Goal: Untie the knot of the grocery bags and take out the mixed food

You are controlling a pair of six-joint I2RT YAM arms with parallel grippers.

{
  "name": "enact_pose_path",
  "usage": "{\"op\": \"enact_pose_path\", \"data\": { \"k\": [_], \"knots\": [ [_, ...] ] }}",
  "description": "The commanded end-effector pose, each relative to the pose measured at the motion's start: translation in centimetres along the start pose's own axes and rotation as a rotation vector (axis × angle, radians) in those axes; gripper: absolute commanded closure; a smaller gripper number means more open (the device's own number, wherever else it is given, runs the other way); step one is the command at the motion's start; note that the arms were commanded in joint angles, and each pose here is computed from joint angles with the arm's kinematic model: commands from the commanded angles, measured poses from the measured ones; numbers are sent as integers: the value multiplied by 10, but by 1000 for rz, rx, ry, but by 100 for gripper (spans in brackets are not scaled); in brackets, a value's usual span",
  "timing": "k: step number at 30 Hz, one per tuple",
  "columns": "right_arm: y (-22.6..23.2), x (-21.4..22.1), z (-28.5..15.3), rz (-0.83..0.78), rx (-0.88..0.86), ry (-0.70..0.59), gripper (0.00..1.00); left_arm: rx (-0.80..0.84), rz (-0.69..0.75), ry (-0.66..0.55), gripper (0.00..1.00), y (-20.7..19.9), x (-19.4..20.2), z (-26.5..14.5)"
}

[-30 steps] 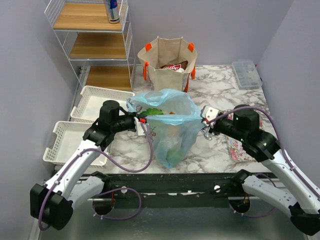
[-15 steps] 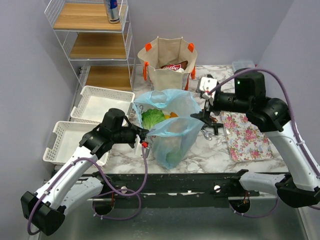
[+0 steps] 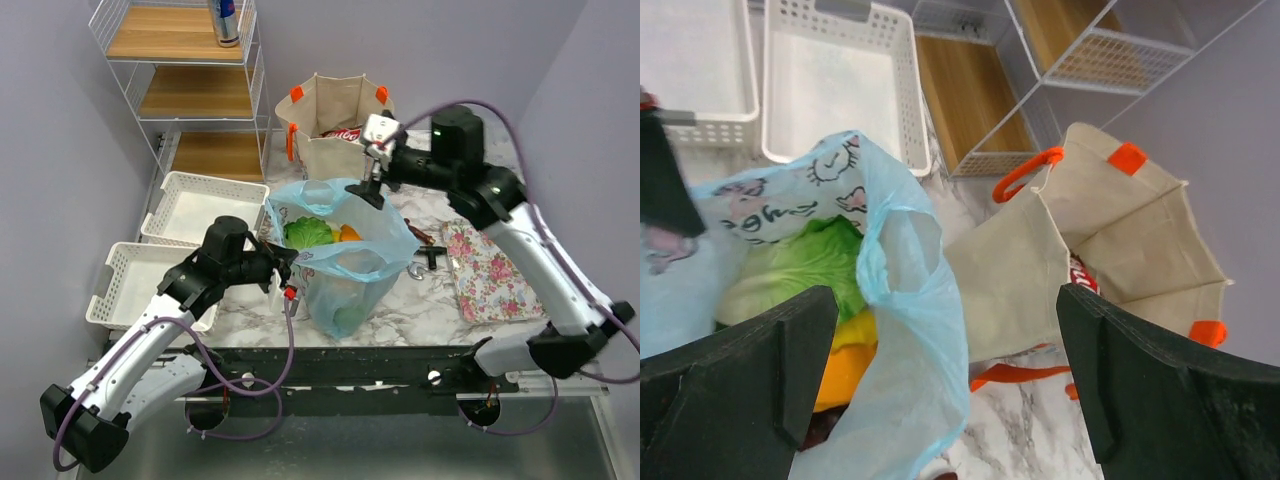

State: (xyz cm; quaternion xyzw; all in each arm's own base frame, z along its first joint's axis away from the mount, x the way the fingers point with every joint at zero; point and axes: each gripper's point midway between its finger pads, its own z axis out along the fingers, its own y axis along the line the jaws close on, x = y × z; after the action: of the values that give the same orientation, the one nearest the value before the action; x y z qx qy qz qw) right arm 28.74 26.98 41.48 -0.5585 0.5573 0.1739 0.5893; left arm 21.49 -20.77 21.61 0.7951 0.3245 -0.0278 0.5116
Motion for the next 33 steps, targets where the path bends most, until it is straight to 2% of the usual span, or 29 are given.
{"op": "enact_pose_path", "data": {
  "k": [1, 7, 10, 12, 14, 15, 16, 20, 25, 27, 28, 30, 31, 33],
  "knots": [
    [-14, 64, 70, 34, 0, 118, 0, -46, 113, -9, 100, 12, -7, -3],
    [8, 115, 103, 45, -136, 243, 0, -66, 148, 31, 100, 22, -3, -8],
    [19, 137, 100, 72, -153, 311, 8, -94, 164, 77, 100, 31, 7, -12],
    [26, 145, 93, 76, -156, 331, 29, -139, 169, 107, 100, 44, 17, -19],
    [30, 144, 83, 87, -150, 336, 60, -168, 156, 138, 100, 58, 28, -26],
    [30, 143, 78, 96, -138, 340, 83, -178, 146, 155, 100, 64, 34, -30],
    [28, 141, 74, 105, -119, 344, 98, -194, 141, 169, 100, 71, 39, -35],
    [20, 119, 50, 216, -44, 306, 99, -261, 158, 213, 100, 101, 56, -52],
    [28, 84, 24, 389, 0, 216, 99, -295, 228, 253, 98, 114, 68, -63],
    [41, 76, 15, 466, -22, 191, 99, -277, 235, 268, 91, 107, 72, -65],
    [48, 76, 12, 499, -37, 186, 99, -253, 234, 275, 83, 101, 73, -66],
    [59, 86, 11, 565, -38, 196, 99, -185, 222, 311, 42, 83, 80, -67],
    [66, 93, 11, 586, -42, 207, 99, -168, 192, 337, 29, 78, 83, -70],
    [71, 99, 11, 622, -36, 213, 99, -214, 72, 359, 21, 89, 84, -84]
  ]
}}
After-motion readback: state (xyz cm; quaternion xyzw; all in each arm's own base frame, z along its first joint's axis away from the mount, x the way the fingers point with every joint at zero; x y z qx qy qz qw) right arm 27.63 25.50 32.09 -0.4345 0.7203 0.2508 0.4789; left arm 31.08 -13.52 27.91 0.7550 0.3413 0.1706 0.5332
